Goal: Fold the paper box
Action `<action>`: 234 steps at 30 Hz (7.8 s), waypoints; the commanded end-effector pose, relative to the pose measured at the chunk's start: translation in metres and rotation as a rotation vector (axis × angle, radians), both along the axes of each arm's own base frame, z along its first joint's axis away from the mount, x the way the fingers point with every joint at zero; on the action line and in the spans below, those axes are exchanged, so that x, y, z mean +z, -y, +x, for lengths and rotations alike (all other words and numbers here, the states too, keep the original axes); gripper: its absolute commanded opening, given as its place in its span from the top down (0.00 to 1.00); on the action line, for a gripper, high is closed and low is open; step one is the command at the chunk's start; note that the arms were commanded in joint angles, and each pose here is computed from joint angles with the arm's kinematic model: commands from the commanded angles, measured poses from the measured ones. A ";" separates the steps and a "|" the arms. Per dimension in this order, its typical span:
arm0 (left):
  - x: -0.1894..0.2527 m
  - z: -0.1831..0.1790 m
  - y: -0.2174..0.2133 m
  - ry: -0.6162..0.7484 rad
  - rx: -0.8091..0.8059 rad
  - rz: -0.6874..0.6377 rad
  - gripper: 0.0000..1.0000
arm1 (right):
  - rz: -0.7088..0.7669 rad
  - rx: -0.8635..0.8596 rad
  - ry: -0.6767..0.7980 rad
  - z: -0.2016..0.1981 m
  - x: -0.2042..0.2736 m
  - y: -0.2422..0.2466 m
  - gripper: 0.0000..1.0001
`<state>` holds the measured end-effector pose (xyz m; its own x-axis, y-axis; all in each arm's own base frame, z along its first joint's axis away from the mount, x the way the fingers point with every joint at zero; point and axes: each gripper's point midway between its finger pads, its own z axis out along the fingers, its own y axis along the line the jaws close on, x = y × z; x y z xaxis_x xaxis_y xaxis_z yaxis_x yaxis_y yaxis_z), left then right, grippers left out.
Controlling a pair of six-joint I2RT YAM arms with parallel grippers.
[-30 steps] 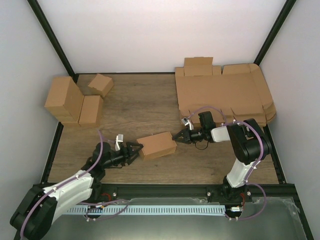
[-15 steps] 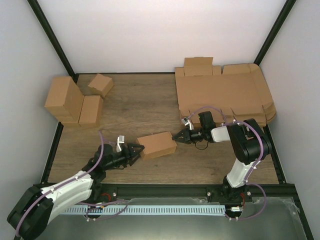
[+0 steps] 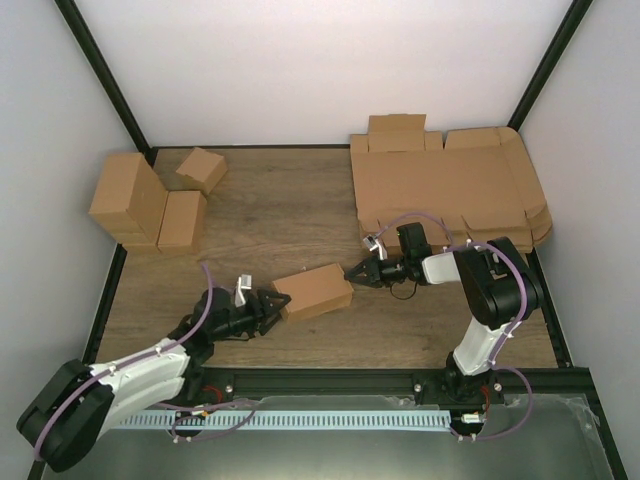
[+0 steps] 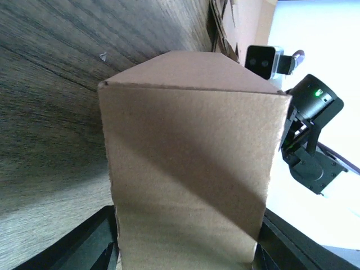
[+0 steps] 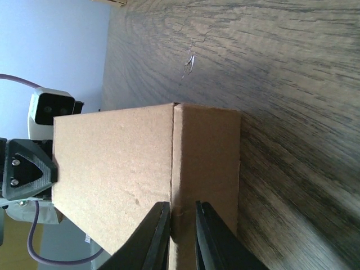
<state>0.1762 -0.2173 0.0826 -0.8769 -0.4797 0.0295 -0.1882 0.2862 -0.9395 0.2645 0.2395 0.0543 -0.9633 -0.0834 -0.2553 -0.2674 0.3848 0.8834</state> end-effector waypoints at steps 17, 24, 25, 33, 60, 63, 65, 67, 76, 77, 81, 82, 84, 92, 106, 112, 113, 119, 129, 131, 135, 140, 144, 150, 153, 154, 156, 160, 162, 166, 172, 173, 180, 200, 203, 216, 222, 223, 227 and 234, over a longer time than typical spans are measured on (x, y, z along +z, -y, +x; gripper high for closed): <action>0.052 0.049 -0.036 0.187 0.310 -0.027 0.55 | -0.078 -0.192 0.246 0.046 0.092 0.013 0.59; 0.066 0.078 -0.115 0.255 0.699 0.030 0.56 | -0.085 -0.274 0.369 0.050 0.138 0.024 0.59; 0.069 0.079 -0.126 0.270 0.754 0.025 0.56 | -0.085 -0.274 0.374 0.048 0.140 0.024 0.59; 0.085 0.081 -0.193 0.356 1.030 0.023 0.57 | -0.085 -0.248 0.362 0.033 0.133 0.026 0.59; 0.084 0.116 -0.265 0.374 1.141 0.086 0.55 | -0.050 -0.201 0.360 0.016 0.134 0.024 0.60; 0.083 0.119 -0.268 0.373 1.143 0.084 0.55 | -0.050 -0.200 0.363 0.017 0.136 0.023 0.60; 0.077 0.122 -0.268 0.356 1.140 0.085 0.55 | -0.051 -0.199 0.361 0.018 0.136 0.023 0.60; 0.072 0.124 -0.270 0.340 1.141 0.087 0.55 | -0.052 -0.197 0.362 0.019 0.137 0.023 0.60; 0.070 0.134 -0.279 0.331 1.169 0.096 0.55 | -0.054 -0.198 0.361 0.019 0.142 0.023 0.61; 0.070 0.135 -0.280 0.329 1.171 0.092 0.55 | -0.054 -0.198 0.360 0.019 0.142 0.023 0.61; 0.073 0.142 -0.285 0.333 1.180 0.090 0.55 | -0.060 -0.199 0.364 0.018 0.145 0.024 0.61; 0.074 0.143 -0.286 0.336 1.183 0.092 0.55 | -0.062 -0.199 0.364 0.018 0.145 0.024 0.61; 0.075 0.146 -0.291 0.337 1.195 0.101 0.55 | -0.065 -0.202 0.365 0.017 0.145 0.025 0.61; 0.073 0.159 -0.294 0.325 1.191 0.071 0.55 | -0.067 -0.204 0.361 0.014 0.144 0.026 0.61; 0.062 0.166 -0.292 0.258 1.170 0.083 0.17 | -0.058 -0.204 0.360 0.016 0.147 0.025 0.61; 0.053 0.156 -0.293 0.199 1.187 0.118 0.00 | -0.054 -0.205 0.358 0.016 0.148 0.025 0.61; 0.051 0.155 -0.293 0.186 1.190 0.126 0.00 | -0.054 -0.204 0.355 0.016 0.146 0.025 0.61; 0.035 0.148 -0.292 0.083 1.186 0.165 0.00 | -0.050 -0.199 0.356 0.016 0.147 0.024 0.61; 0.014 0.169 -0.282 0.011 1.087 0.175 0.05 | -0.051 -0.193 0.353 0.014 0.146 0.024 0.61; 0.021 0.171 -0.282 0.032 1.091 0.173 0.07 | -0.052 -0.195 0.352 0.014 0.145 0.024 0.61; 0.037 0.171 -0.290 0.069 1.123 0.207 0.07 | -0.052 -0.195 0.346 0.014 0.143 0.024 0.61; 0.039 0.182 -0.289 0.063 1.099 0.209 0.08 | -0.048 -0.191 0.341 0.015 0.142 0.023 0.61; 0.038 0.189 -0.291 0.060 1.104 0.195 0.08 | -0.049 -0.190 0.342 0.014 0.142 0.023 0.61; 0.043 0.201 -0.293 0.063 1.100 0.187 0.07 | -0.052 -0.190 0.338 0.015 0.141 0.023 0.61; 0.041 0.201 -0.293 0.052 1.101 0.187 0.06 | -0.051 -0.189 0.340 0.015 0.142 0.023 0.61; 0.039 0.201 -0.292 0.045 1.102 0.189 0.05 | -0.050 -0.189 0.343 0.015 0.143 0.023 0.61; 0.034 0.200 -0.292 0.029 1.101 0.193 0.02 | -0.049 -0.188 0.341 0.015 0.143 0.023 0.61; 0.028 0.197 -0.290 0.007 1.094 0.196 0.00 | -0.049 -0.187 0.343 0.016 0.143 0.023 0.61; 0.023 0.192 -0.290 -0.019 1.098 0.206 0.00 | -0.049 -0.185 0.342 0.015 0.142 0.022 0.61; 0.021 0.180 -0.290 -0.040 1.115 0.220 0.00 | -0.044 -0.184 0.344 0.015 0.144 0.022 0.61; 0.026 0.168 -0.288 -0.034 1.119 0.225 0.00 | -0.042 -0.181 0.341 0.015 0.143 0.021 0.61; 0.026 0.168 -0.288 -0.036 1.116 0.227 0.00 | -0.042 -0.183 0.339 0.015 0.143 0.022 0.61; 0.038 0.168 -0.291 0.000 1.147 0.212 0.13 | -0.043 -0.179 0.337 0.012 0.141 0.022 0.61; 0.043 0.198 -0.293 0.033 1.127 0.173 0.16 | -0.046 -0.175 0.327 0.012 0.138 0.022 0.61; 0.044 0.199 -0.294 0.037 1.131 0.173 0.16 | -0.047 -0.177 0.327 0.012 0.137 0.022 0.61; 0.044 0.190 -0.291 0.026 1.121 0.187 0.07 | -0.047 -0.175 0.333 0.013 0.138 0.022 0.61; 0.053 0.169 -0.278 0.034 1.064 0.232 0.00 | -0.065 -0.187 0.416 0.014 0.147 0.026 0.52; 0.058 0.164 -0.278 0.047 1.057 0.254 0.00 | -0.079 -0.200 0.437 0.015 0.148 0.028 0.50; 0.079 0.151 -0.265 0.123 0.942 0.362 0.00 | -0.150 -0.283 0.553 0.021 0.154 0.044 0.36; 0.104 0.146 -0.206 0.387 0.578 0.467 0.00 | -0.211 -0.432 0.804 0.021 0.162 0.072 0.00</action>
